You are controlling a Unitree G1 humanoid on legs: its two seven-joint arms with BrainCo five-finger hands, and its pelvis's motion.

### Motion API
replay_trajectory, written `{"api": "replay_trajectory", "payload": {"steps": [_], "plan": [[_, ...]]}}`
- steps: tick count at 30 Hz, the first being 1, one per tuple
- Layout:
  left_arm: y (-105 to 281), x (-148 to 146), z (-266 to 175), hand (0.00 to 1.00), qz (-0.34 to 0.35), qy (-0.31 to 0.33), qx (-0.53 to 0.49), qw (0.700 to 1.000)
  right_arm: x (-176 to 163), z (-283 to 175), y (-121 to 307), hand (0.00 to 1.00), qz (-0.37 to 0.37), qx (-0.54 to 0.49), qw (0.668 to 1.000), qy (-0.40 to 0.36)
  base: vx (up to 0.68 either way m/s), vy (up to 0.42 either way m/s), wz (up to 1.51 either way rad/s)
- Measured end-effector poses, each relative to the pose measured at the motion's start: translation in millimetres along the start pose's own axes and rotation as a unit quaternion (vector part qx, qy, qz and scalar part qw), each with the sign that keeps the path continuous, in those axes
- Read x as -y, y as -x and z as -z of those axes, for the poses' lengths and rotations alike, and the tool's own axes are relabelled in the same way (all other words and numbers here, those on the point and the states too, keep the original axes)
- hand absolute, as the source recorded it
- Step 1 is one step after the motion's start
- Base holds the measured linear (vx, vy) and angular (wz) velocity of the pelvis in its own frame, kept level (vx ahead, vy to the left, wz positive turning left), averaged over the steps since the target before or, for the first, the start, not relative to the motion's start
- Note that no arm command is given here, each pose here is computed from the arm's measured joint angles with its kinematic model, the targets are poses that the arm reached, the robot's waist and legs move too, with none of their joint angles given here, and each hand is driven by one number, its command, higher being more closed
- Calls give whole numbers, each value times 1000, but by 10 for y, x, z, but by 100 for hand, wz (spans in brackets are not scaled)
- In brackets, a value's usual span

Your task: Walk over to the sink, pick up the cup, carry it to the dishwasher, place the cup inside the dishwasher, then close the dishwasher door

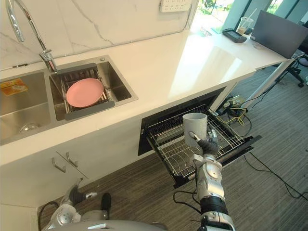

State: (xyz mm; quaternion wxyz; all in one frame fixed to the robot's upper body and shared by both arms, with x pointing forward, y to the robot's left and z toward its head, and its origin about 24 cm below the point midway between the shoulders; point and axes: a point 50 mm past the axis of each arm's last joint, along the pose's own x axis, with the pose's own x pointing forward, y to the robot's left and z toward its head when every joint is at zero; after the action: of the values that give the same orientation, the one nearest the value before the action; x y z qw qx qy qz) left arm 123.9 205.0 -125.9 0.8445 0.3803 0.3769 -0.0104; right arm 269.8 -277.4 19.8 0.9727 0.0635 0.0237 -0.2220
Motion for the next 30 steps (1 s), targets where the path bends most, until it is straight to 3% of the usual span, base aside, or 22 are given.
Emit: {"api": "replay_trajectory", "payload": {"steps": [13,20,28,29,30], "plan": [[-25,-227,253,0,-75,63,-79,992,22,-984,-607,100,56,105,990,70,-31,17,9],[-1,-180,345,0,-80,92,-106,987,317,-1071,-717,100,100,73,984,126,-39,-4,2],[10,-117,343,0,-85,100,-112,985,355,-1021,-794,100,109,32,983,148,31,-11,6],[11,-108,337,0,-84,102,-111,985,357,-993,-796,0,105,20,983,150,48,-25,12],[13,-102,335,0,-83,103,-112,985,349,-975,-797,0,98,14,983,153,61,-35,15]]}}
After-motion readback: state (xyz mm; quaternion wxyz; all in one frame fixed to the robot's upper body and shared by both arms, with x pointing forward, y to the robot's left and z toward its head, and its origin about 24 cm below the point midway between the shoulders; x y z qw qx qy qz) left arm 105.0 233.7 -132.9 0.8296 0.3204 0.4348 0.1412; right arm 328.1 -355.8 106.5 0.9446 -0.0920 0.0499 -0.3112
